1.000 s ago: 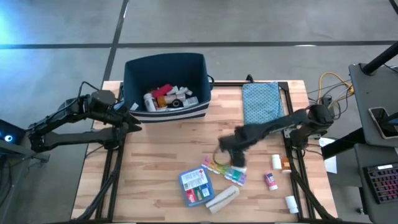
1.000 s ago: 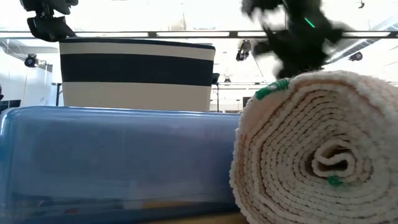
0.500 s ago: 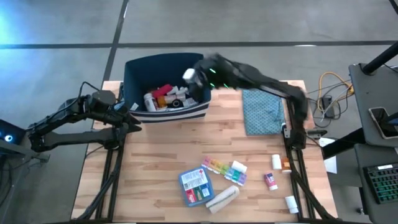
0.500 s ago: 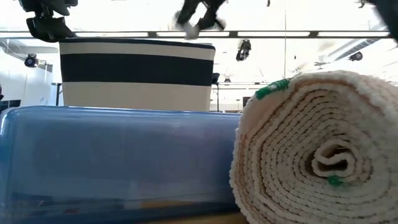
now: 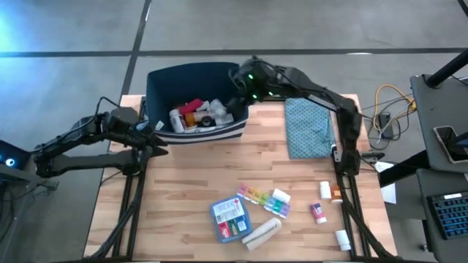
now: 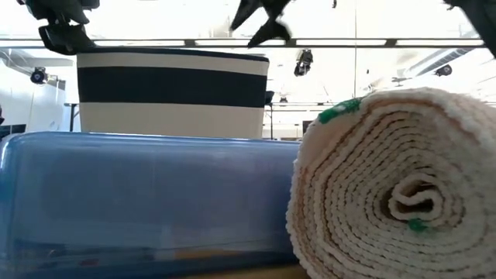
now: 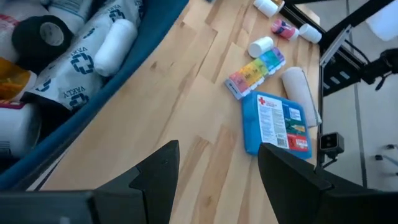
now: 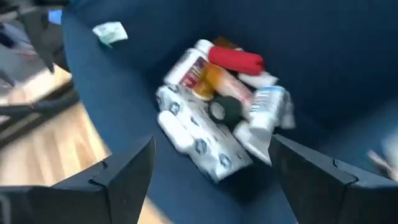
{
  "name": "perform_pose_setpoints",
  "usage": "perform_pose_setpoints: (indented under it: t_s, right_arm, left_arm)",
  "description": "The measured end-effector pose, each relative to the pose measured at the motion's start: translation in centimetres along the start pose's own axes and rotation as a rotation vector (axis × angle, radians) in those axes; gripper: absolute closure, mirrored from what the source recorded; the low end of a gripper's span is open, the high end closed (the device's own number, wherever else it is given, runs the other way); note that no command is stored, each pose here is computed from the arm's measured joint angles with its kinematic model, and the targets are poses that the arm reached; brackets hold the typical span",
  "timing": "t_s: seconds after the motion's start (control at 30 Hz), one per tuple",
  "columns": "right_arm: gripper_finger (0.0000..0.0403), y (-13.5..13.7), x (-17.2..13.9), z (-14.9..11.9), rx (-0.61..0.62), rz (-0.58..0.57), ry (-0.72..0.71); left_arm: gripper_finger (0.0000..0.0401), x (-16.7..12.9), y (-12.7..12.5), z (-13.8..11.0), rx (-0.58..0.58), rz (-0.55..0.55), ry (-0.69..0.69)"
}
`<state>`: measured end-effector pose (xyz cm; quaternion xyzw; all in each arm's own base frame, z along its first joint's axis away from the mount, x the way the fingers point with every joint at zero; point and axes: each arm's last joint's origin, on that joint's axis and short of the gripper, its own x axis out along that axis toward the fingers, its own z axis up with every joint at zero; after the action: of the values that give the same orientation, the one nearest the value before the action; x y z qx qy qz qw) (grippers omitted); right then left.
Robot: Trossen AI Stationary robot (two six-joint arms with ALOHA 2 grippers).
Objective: Pick & place medical supplies in basket/bin
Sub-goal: Put the first aid kit into the blue bin
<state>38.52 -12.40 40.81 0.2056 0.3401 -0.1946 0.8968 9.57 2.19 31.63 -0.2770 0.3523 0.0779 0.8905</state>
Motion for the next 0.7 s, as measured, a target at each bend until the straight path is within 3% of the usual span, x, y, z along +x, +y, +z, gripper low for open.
perform_pose_setpoints:
  t_s: [0.2, 0.33, 0.4, 0.53, 0.63, 0.7]
  right_arm:
    - [0.0103, 4.5, -3.7, -4.5, -0.059, -0.137, 0.172]
    - [0.0106, 6.7, -4.4, -7.9, -0.105, -0.177, 0.365]
    - [0.0105, 8.0, -3.9, -9.5, -0.178, -0.224, 0.386]
    - [0.0101, 10.5, -4.3, -11.8, -0.321, -0.304, 0.313]
    - [0.0099, 11.5, -5.7, -12.6, -0.318, -0.308, 0.242]
    - [0.0100, 12.2, -6.4, -13.1, -0.313, -0.291, 0.220]
  left_arm:
    - [0.0203, 1.3, -0.8, 0.2, -0.047, -0.063, 0.028]
    - [0.0203, 2.3, -2.9, 0.6, -0.114, -0.141, 0.006]
    - [0.0203, 2.9, -4.3, 0.7, -0.104, -0.145, 0.000]
    - [0.0203, 2.6, -6.6, 1.2, -0.052, 0.000, 0.037]
    - [0.0203, 2.1, -7.9, 2.2, -0.016, 0.173, 0.022]
    - [0.0203, 1.6, -9.0, 3.2, -0.041, 0.232, 0.004]
